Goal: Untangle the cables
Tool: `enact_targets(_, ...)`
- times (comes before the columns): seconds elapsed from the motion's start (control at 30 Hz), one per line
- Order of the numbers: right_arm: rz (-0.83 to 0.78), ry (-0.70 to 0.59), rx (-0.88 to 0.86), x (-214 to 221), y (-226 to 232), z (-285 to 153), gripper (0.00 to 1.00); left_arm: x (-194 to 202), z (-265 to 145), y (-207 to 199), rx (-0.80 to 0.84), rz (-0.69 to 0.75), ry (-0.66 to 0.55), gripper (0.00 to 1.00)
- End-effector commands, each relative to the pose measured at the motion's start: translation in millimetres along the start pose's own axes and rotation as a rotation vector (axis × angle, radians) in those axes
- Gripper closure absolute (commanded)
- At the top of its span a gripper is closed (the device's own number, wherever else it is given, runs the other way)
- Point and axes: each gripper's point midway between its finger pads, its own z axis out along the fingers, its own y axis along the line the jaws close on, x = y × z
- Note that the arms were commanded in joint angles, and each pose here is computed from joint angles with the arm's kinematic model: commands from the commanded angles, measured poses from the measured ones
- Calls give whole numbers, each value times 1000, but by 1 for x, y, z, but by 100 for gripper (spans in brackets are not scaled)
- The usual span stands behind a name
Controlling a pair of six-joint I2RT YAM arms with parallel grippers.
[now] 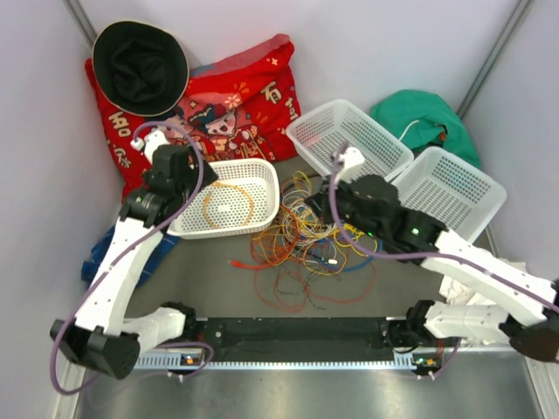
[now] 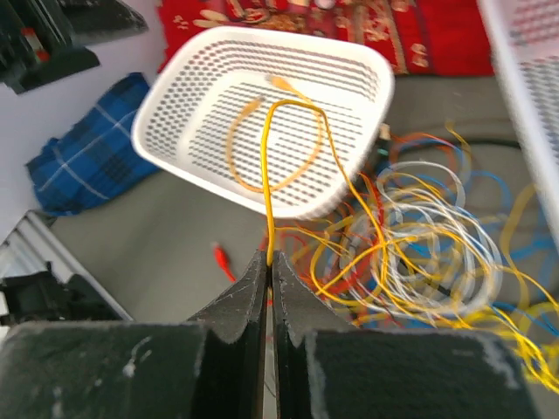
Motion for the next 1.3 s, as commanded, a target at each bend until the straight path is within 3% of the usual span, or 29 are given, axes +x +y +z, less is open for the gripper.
enact_targets(0.0, 18, -131, -251, -65, 69, 24, 100, 7, -20, 12, 25, -39, -11, 1)
enact_targets(0.3, 34, -87, -349, -88, 95, 101, 100, 26, -35, 43, -16, -33, -20, 1)
enact_targets(0.53, 41, 65, -361, -54, 94, 174, 100, 34, -34, 46, -15, -27, 1, 1)
enact_targets(0.57, 41, 121, -356, -32, 91, 193, 99, 34, -35, 47, -17, -27, -3, 1)
enact_targets(0.6, 41, 127, -374, -35, 95, 197, 88, 36, -34, 50, -25, -25, -2, 1)
enact_targets(0.63, 41, 172, -360, -22, 92, 204, 49, 36, -33, 52, -33, -26, -9, 1)
enact_targets(0.73, 57, 189, -328, -14, 89, 221, 23, 36, -33, 55, -40, -35, -24, 1)
enact_targets(0.87, 44, 124, -280, -29, 79, 206, 15, 35, -34, 55, -35, -36, -31, 1)
enact_targets(0.93, 22, 66, -276, -52, 77, 176, 15, 34, -35, 51, -15, -32, -31, 1)
enact_targets(0.97, 11, 100, -238, -30, 64, 171, 15, 36, -35, 50, -3, -31, -26, 1)
enact_targets(1.0, 7, 57, -242, -45, 63, 145, 16, 36, -34, 46, 17, -29, -24, 1)
enact_targets(1.03, 1, 66, -226, -36, 56, 137, 16, 38, -33, 42, 38, -30, -15, 1)
enact_targets(1.07, -9, 135, -185, 2, 38, 132, 17, 46, -31, 37, 70, -25, 13, 1)
enact_targets(1.13, -17, 143, -152, 16, 24, 106, 20, 53, -28, 29, 111, -30, 37, 1)
enact_targets(1.17, -19, 212, -94, 57, 2, 100, 20, 66, -24, 27, 136, -29, 80, 1)
enact_targets(1.23, 3, 233, -65, 80, -11, 83, 22, 77, -20, 22, 158, -43, 113, 2)
enact_targets(1.27, 6, 287, -15, 113, -29, 77, 23, 85, -17, 21, 168, -46, 136, 2)
